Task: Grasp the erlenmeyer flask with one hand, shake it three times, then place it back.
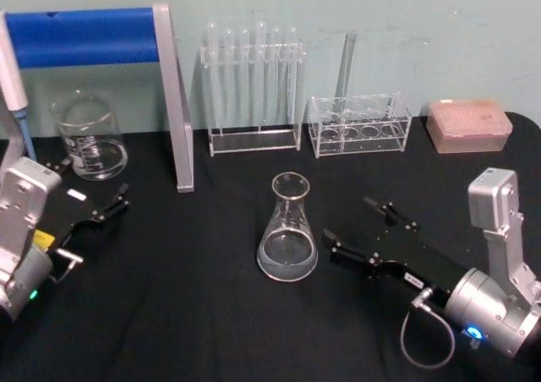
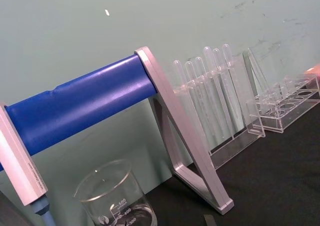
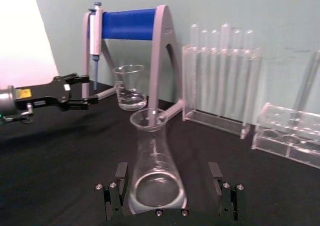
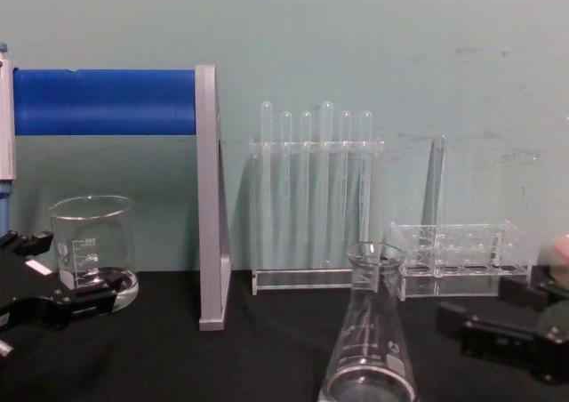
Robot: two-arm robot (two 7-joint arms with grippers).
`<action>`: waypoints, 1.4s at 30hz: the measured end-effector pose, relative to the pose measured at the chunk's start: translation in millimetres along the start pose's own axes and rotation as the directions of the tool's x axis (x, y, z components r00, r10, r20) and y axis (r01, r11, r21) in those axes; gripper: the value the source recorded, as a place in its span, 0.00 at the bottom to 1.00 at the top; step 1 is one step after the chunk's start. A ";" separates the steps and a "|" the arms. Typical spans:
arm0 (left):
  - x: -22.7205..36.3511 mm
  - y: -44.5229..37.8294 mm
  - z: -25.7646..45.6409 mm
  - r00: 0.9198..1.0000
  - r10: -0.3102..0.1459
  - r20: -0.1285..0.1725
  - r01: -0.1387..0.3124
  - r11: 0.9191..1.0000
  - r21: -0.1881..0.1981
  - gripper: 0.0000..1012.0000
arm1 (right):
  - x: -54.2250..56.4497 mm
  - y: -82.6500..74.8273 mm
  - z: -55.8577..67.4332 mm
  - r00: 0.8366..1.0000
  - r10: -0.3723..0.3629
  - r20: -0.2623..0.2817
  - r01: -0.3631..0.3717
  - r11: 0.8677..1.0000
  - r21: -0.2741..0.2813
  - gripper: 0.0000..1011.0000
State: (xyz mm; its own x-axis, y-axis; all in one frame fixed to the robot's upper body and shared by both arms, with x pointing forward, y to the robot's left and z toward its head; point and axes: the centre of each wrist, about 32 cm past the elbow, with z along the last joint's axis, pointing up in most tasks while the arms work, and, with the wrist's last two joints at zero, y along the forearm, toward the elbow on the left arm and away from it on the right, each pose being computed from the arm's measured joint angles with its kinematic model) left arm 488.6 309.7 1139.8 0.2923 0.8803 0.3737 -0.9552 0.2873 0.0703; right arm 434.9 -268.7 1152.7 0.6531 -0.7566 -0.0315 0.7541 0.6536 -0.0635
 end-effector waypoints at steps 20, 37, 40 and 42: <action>0.0 0.0 0.0 1.000 0.000 0.000 0.000 1.000 0.000 0.99 | -4.9 28.8 -5.7 0.999 0.051 0.014 -0.050 0.999 -0.013 0.99; 0.0 0.0 0.0 1.000 0.000 0.000 0.000 1.000 0.000 0.99 | -3.2 50.1 -7.3 0.998 0.049 0.037 -0.048 0.999 -0.013 0.99; 0.0 0.0 0.0 1.000 0.000 0.000 0.000 1.000 0.000 0.99 | -2.7 53.2 -7.8 0.998 0.048 0.042 -0.047 0.999 -0.013 0.99; 0.0 0.0 0.0 1.000 0.000 0.000 0.000 1.000 0.000 0.99 | -2.1 56.3 -8.1 0.998 0.048 0.046 -0.048 0.999 -0.012 0.99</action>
State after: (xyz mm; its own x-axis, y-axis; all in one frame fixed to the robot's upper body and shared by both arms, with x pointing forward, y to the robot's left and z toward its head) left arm 488.6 309.7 1139.8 0.2923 0.8803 0.3737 -0.9552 0.2873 0.0703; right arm 475.3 -230.4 1141.2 0.6911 -0.7227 0.0117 0.7213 0.6886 -0.0741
